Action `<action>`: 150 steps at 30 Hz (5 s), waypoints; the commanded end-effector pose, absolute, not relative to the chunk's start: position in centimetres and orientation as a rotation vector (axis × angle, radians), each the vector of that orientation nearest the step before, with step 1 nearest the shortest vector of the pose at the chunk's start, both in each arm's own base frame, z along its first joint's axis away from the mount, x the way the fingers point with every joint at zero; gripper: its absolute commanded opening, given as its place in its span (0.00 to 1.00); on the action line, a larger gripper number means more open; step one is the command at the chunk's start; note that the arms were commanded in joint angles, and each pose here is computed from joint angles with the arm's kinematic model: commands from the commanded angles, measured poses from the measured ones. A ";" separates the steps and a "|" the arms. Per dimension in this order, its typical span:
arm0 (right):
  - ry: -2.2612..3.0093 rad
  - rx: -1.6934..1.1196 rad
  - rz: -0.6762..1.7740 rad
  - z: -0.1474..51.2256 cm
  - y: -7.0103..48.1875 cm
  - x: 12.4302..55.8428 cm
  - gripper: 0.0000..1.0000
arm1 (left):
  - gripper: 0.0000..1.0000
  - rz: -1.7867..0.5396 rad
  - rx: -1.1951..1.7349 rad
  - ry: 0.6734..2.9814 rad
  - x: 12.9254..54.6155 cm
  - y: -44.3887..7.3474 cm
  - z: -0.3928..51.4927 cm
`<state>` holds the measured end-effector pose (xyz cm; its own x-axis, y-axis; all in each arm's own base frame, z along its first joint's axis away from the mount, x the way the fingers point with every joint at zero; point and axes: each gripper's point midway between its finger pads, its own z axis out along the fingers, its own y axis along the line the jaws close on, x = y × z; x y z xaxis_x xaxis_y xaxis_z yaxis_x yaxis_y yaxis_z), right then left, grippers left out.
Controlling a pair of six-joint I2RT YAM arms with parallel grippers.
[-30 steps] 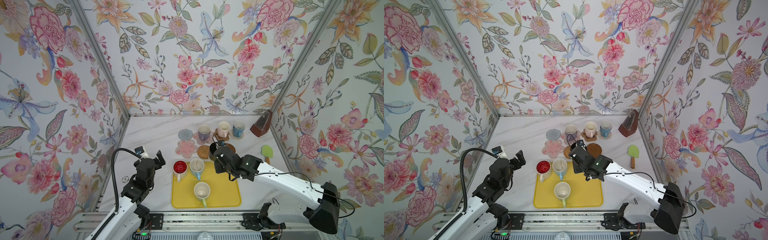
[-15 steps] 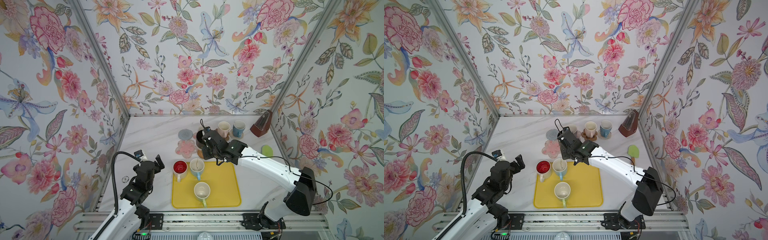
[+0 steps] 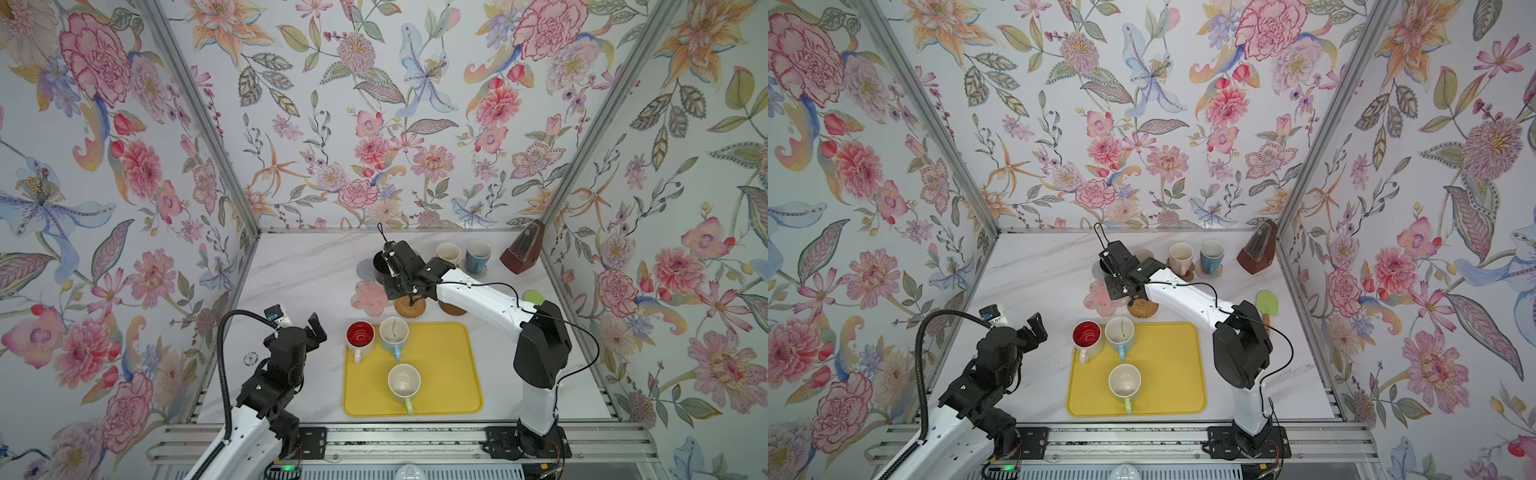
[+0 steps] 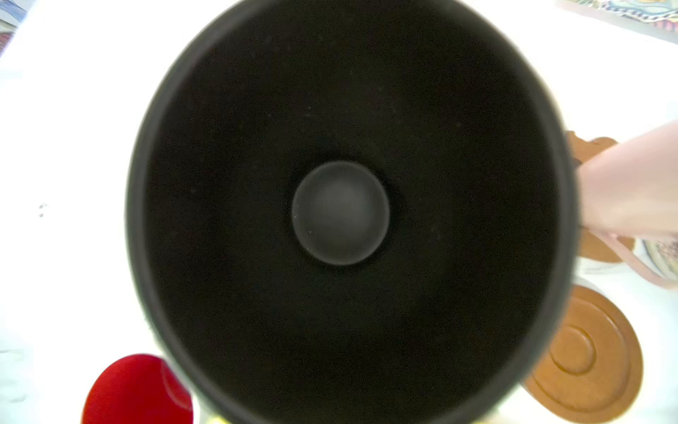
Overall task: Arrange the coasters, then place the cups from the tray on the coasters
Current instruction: 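Lift the black mug and carry it toward the grey knit coaster, then lower the black mug onto the grey knit coaster, then open the right gripper and raise it away from the black mug, then move the left gripper down over the red-lined white mug on the tray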
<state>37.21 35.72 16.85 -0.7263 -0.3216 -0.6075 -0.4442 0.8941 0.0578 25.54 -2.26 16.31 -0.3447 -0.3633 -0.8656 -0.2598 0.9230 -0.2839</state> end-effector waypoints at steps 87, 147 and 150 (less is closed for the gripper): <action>2.335 -0.525 0.334 14.1 42.6 49.8 0.42 | 0.99 -0.083 -0.520 1.950 23.5 -0.5 15.9; 2.117 -0.048 0.384 22.1 20.3 34.2 0.99 | 0.87 -0.586 -0.232 2.243 21.8 -10.5 13.7; 2.118 -0.043 0.384 21.8 20.2 34.2 0.99 | 0.87 -0.579 -0.188 2.251 21.3 -11.3 13.9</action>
